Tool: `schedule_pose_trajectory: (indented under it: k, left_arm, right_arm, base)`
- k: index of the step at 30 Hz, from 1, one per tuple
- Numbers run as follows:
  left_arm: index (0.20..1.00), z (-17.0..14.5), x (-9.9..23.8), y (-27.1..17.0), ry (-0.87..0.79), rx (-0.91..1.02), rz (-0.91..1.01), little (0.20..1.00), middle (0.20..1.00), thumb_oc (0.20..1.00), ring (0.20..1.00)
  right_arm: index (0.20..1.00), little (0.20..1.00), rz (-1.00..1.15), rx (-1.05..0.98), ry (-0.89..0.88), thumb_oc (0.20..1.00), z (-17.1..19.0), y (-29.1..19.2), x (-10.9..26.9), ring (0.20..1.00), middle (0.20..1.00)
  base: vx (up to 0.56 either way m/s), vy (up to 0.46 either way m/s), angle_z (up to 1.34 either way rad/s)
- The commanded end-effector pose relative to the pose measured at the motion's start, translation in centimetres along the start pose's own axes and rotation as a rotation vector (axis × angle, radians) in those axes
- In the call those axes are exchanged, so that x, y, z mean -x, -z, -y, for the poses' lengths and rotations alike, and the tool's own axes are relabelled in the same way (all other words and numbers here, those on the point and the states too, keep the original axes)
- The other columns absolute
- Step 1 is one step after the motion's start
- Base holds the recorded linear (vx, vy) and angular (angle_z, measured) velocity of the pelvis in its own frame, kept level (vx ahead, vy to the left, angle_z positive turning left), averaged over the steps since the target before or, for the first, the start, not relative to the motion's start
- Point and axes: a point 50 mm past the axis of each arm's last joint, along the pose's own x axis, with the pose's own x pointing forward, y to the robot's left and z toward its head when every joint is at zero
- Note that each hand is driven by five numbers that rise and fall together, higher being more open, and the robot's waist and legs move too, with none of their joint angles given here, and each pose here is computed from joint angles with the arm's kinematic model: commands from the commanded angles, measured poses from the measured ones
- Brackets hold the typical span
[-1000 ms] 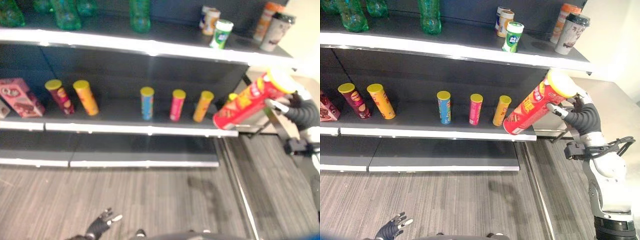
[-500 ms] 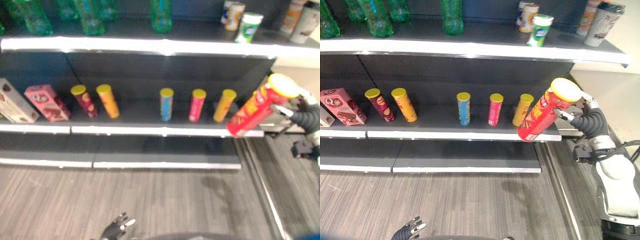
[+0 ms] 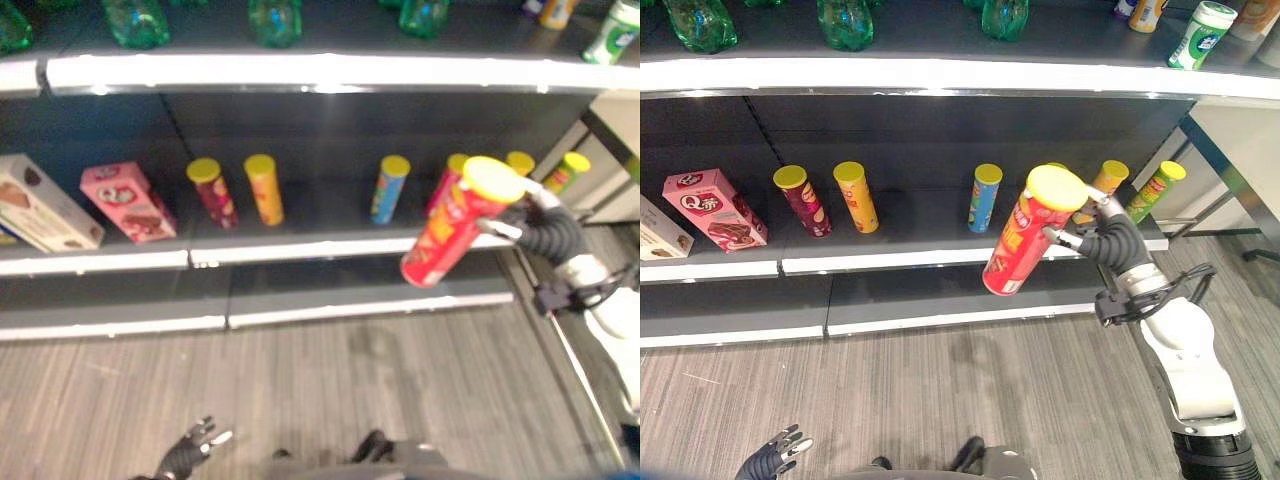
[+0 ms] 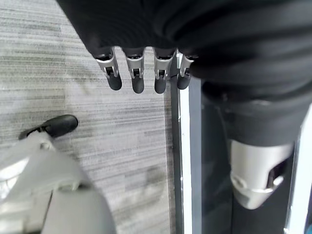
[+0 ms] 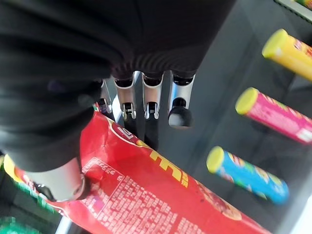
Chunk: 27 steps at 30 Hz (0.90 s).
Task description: Put the goods on the table back onto the shelves and tidy them up.
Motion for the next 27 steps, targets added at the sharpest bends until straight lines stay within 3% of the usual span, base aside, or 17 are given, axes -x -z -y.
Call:
schedule_pose_trajectory:
  k: [1,8,14,19,22,27]
  left_arm:
    - [1.000,-0.7,-0.1,-1.6,0.014,-0.096,0.037,1.000,1.000,1.000,1.000]
    - [1.000,0.2,-0.2,-1.5,0.037,-0.049,0.060,1.000,1.000,1.000,1.000]
    - [1.000,0.9,-0.4,-1.5,0.077,-0.092,0.049,1.000,1.000,1.000,1.000]
    - [1.000,-0.3,-0.1,-2.4,0.074,-0.169,0.051,1.000,1.000,1.000,1.000]
    - [1.000,-0.8,-0.1,-3.2,0.055,-0.177,0.075,1.000,1.000,1.000,1.000]
    - [1.000,0.0,-0.5,-3.0,0.070,-0.178,0.067,1.000,1.000,1.000,1.000]
  right_arm:
    - [0.200,0.200,0.178,0.084,0.156,0.200,3.2,-3.7,0.3,0.200,0.200]
    - [0.200,0.200,0.117,0.170,0.104,0.200,3.1,-3.5,0.2,0.200,0.200]
    - [0.200,0.200,0.109,0.153,0.108,0.200,2.5,-3.0,0.3,0.200,0.200]
    - [0.200,0.200,0.064,0.151,0.115,0.200,2.2,-2.1,0.7,0.200,0.200]
    - [0.200,0.200,0.089,0.179,0.109,0.200,1.6,-2.4,-0.9,0.200,0.200]
    - [0.200,0.200,0.079,0.190,0.109,0.200,1.3,-2.3,-0.4,0.200,0.200]
  base:
    - [0.05,0.122,0.46]
    - [0.02,0.107,0.11]
    - [0.13,0.350,-0.19]
    - [0.11,0.425,-0.23]
    - [-0.05,0.323,-0.78]
    - [0.08,0.005,0.14]
